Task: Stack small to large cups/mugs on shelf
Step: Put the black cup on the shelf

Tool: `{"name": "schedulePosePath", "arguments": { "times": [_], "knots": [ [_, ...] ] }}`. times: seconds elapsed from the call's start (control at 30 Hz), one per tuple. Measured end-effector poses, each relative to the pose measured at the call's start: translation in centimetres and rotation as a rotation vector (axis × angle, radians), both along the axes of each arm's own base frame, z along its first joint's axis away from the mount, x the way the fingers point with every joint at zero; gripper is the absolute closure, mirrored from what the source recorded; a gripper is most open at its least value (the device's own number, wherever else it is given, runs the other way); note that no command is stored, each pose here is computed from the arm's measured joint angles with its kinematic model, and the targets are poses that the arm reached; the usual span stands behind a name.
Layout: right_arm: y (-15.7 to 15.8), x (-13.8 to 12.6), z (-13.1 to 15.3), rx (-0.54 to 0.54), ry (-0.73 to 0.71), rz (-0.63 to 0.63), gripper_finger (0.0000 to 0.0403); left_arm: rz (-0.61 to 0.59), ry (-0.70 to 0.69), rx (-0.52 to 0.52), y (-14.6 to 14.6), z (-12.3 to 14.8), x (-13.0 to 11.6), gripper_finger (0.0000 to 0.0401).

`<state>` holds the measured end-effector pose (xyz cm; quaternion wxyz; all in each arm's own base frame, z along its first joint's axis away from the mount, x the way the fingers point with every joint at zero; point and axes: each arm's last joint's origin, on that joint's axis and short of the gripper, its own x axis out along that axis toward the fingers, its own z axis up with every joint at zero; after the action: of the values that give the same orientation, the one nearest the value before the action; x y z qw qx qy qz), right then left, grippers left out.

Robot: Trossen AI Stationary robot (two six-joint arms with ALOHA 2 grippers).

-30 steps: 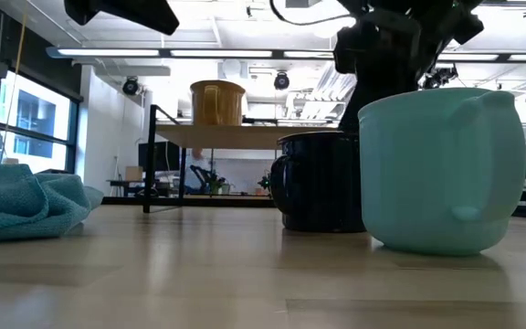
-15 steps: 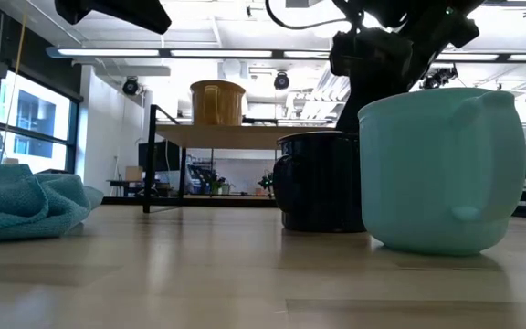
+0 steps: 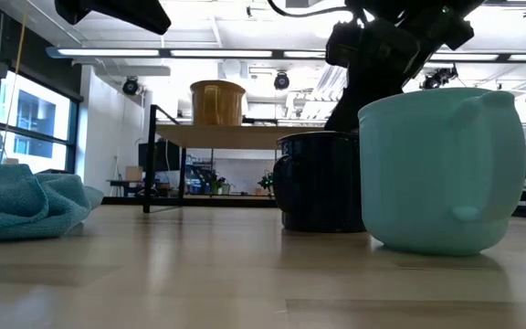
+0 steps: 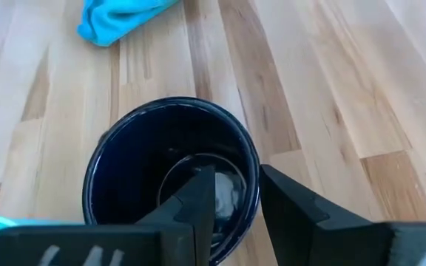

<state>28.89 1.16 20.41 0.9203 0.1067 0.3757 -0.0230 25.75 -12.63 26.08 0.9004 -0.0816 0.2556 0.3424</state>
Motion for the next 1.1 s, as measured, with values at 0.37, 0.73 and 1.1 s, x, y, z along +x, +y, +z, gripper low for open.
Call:
{"name": "schedulePosePath", "arguments": {
  "times": [0.37, 0.73, 1.1],
  "knots": [
    [-0.61, 0.02, 0.0, -0.017, -0.001, -0.049, 0.0307, 0.0, 0.001, 0.001, 0.01, 0.0, -0.01, 0.0364],
    [-0.89, 0.06, 0.03, -0.001, -0.005, -0.045, 0.0307, 0.001, 0.0, 0.0, 0.0, 0.0, 0.0, 0.0364],
    [-0.76, 0.16, 0.13, 0.022, -0.019, -0.02, 0.0307, 0.001, -0.001, 0.001, 0.0, -0.01, 0.0, 0.0364]
  ]
}}
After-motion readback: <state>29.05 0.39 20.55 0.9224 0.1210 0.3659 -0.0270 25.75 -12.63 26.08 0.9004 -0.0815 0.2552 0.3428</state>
